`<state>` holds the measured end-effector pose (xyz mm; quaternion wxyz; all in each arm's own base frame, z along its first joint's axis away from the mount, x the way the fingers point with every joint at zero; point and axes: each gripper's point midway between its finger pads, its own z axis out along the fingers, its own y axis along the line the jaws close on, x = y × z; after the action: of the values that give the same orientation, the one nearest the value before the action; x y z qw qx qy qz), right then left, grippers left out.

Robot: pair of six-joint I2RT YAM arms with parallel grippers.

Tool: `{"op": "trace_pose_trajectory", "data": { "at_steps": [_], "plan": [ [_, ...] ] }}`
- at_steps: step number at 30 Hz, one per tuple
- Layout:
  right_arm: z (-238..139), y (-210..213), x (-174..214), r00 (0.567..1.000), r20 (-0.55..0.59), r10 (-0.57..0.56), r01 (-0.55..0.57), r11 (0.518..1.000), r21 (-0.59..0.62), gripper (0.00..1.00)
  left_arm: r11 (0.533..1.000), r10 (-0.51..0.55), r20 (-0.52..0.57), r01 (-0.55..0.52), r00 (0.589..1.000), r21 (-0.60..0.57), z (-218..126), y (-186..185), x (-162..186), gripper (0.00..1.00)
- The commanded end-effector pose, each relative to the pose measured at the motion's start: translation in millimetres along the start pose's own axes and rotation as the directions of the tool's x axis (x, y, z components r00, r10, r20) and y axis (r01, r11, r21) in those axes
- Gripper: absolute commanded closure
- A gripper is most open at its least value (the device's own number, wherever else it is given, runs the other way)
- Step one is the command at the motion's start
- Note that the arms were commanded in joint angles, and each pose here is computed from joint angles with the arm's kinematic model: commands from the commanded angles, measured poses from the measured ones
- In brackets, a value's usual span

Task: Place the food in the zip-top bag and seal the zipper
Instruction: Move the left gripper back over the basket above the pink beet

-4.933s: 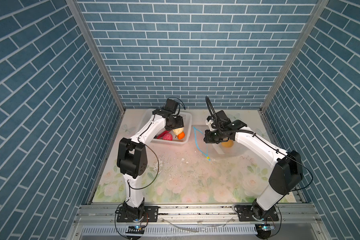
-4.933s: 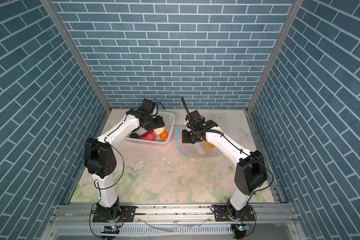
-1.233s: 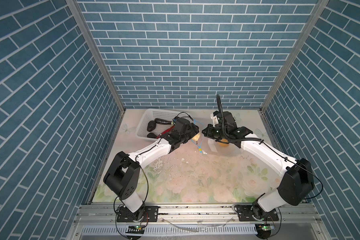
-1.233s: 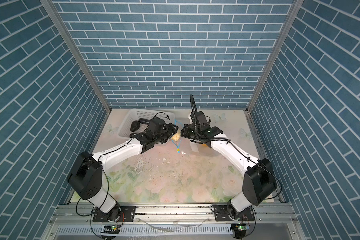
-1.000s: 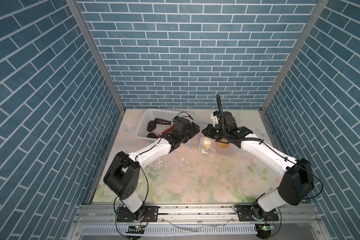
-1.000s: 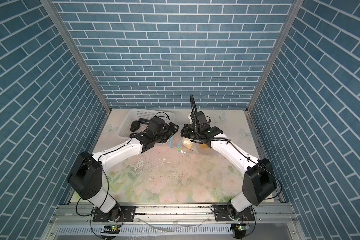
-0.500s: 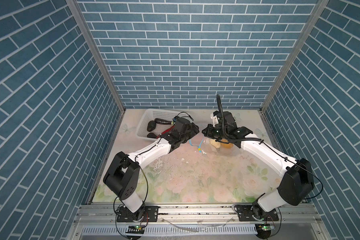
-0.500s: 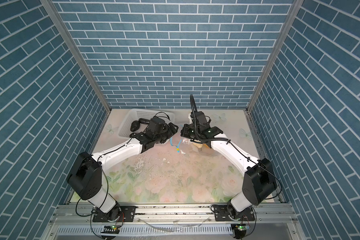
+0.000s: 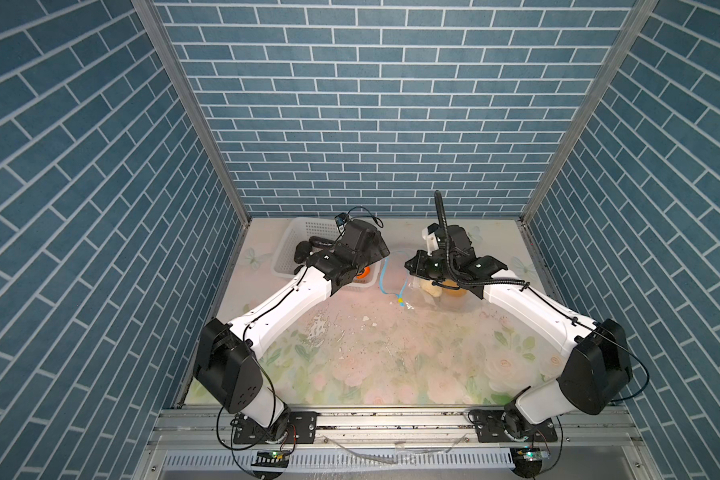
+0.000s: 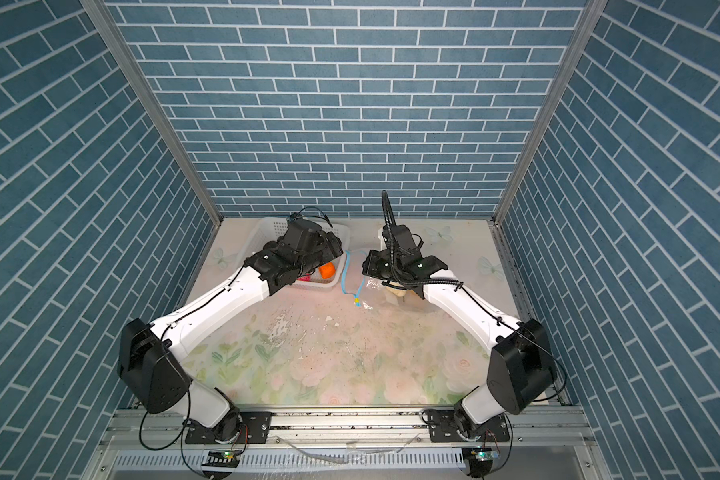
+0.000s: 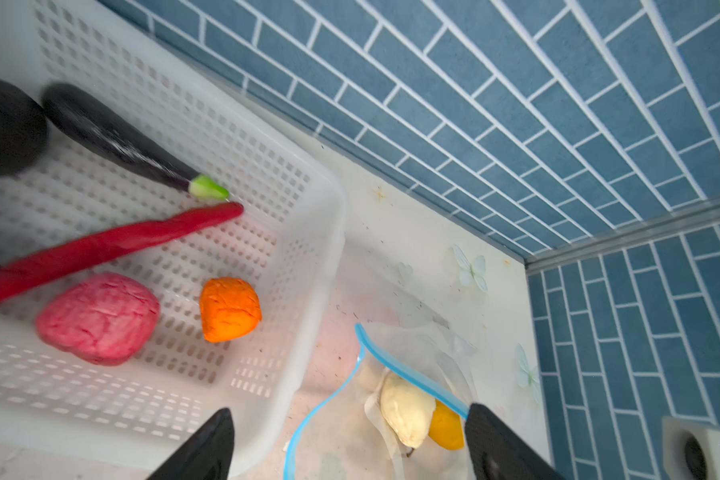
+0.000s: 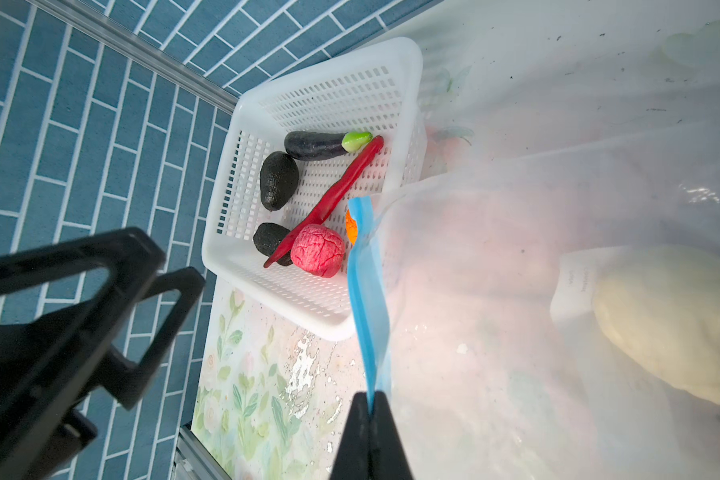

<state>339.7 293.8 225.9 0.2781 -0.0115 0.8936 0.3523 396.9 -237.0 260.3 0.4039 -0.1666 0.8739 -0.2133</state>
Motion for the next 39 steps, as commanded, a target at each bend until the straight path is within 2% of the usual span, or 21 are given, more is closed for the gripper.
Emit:
{"op": "trace_pose_trajectory", "data": {
  "at_steps": [1, 8, 13, 20, 27, 30, 39],
  "plan": [
    [-8.9, 0.7, -1.3, 0.999, 0.025, 0.023, -0.023, 1.0, -0.017, 1.0, 0.972, 0.141, -0.015, -0.141, 0.99, -0.185, -7.7, 31.8, -9.5, 0.11],
    [-11.7, -0.1, 0.6, 0.999, 0.028, 0.019, -0.019, 1.0, -0.018, 1.0, 0.935, 0.205, -0.07, -0.216, 0.976, -0.282, -5.8, 60.3, -25.4, 0.09],
    [-10.8, 1.8, 0.1, 1.0, 0.025, 0.017, -0.017, 1.0, -0.026, 1.0, 0.901, 0.235, -0.141, -0.269, 0.962, -0.34, 10.0, 85.7, -27.1, 0.09],
    [-8.0, 1.4, 2.9, 1.0, 0.014, 0.022, -0.022, 0.999, -0.034, 1.0, 0.821, 0.283, -0.312, -0.397, 0.907, -0.41, 30.0, 111.9, -21.0, 0.11],
    [-3.2, 0.6, 6.8, 0.999, -0.006, 0.032, -0.032, 0.999, -0.041, 1.0, 0.775, 0.277, -0.385, -0.441, 0.881, -0.453, 39.3, 132.7, -15.0, 0.11],
    [-2.8, 0.7, 6.5, 1.0, -0.005, 0.03, -0.03, 0.999, -0.042, 1.0, 0.769, 0.252, -0.411, -0.439, 0.876, -0.464, 45.4, 144.6, -12.1, 0.11],
    [0.0, 0.8, 7.1, 1.0, -0.01, 0.027, -0.027, 0.999, -0.046, 1.0, 0.798, 0.183, -0.5, -0.425, 0.846, -0.427, 69.2, 160.5, 5.8, 0.12]
  ]
}}
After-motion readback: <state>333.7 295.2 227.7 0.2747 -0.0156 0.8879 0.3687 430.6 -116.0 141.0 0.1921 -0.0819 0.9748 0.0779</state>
